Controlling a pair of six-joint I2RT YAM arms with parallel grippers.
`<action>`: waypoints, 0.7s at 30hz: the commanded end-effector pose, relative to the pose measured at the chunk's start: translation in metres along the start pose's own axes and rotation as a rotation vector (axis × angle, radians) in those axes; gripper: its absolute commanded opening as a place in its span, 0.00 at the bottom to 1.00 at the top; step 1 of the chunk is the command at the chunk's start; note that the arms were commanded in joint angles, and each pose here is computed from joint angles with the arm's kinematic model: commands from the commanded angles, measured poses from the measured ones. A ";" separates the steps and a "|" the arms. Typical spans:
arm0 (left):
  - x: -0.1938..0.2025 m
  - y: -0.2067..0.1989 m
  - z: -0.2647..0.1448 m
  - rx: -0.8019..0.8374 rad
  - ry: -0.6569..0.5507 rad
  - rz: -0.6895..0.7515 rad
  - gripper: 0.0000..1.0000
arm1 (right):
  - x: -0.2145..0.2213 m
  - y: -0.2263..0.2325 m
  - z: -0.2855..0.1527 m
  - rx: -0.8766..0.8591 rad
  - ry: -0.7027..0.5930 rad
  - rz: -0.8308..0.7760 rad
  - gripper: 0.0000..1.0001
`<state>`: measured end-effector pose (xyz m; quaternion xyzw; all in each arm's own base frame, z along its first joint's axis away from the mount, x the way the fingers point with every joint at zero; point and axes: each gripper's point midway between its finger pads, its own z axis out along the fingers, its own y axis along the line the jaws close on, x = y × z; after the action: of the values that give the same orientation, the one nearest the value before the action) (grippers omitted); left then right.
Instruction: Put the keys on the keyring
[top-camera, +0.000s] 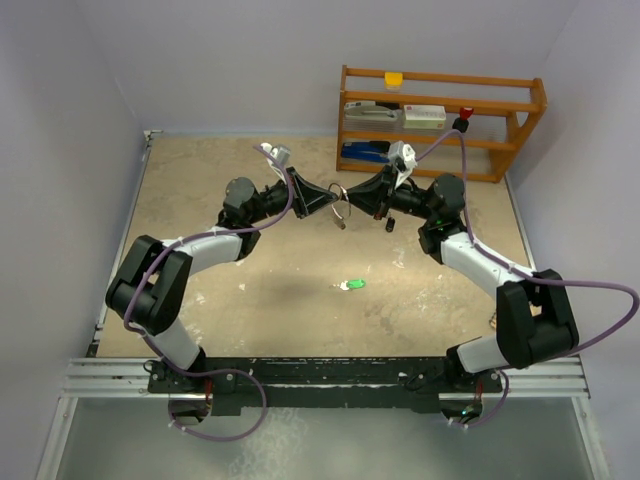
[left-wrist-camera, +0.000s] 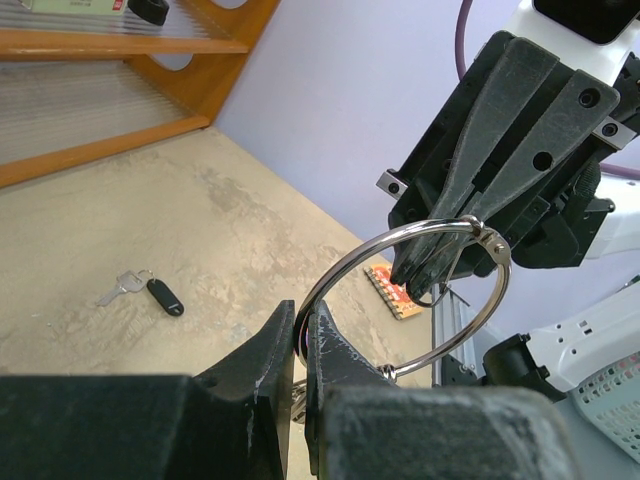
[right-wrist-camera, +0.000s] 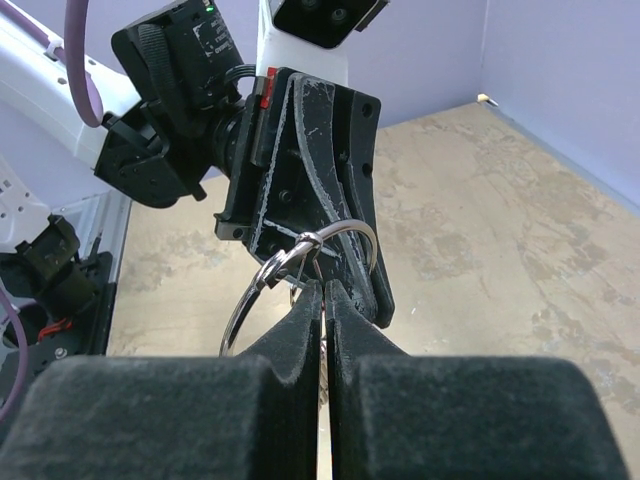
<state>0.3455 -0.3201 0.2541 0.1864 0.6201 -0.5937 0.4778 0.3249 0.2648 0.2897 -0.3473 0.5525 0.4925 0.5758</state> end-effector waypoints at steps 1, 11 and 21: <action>-0.015 -0.011 0.004 0.050 -0.039 0.045 0.00 | -0.028 0.005 0.003 -0.023 -0.060 -0.085 0.00; -0.010 -0.003 0.001 0.006 -0.009 0.058 0.00 | -0.026 -0.013 -0.008 0.133 -0.010 -0.177 0.00; -0.009 0.011 -0.002 -0.079 0.007 0.085 0.51 | -0.026 -0.023 -0.019 0.219 0.073 -0.263 0.00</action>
<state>0.3513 -0.3184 0.2320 0.1857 0.6515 -0.5662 0.4696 0.3374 0.2438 0.2797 -0.3546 0.5932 0.3861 0.6110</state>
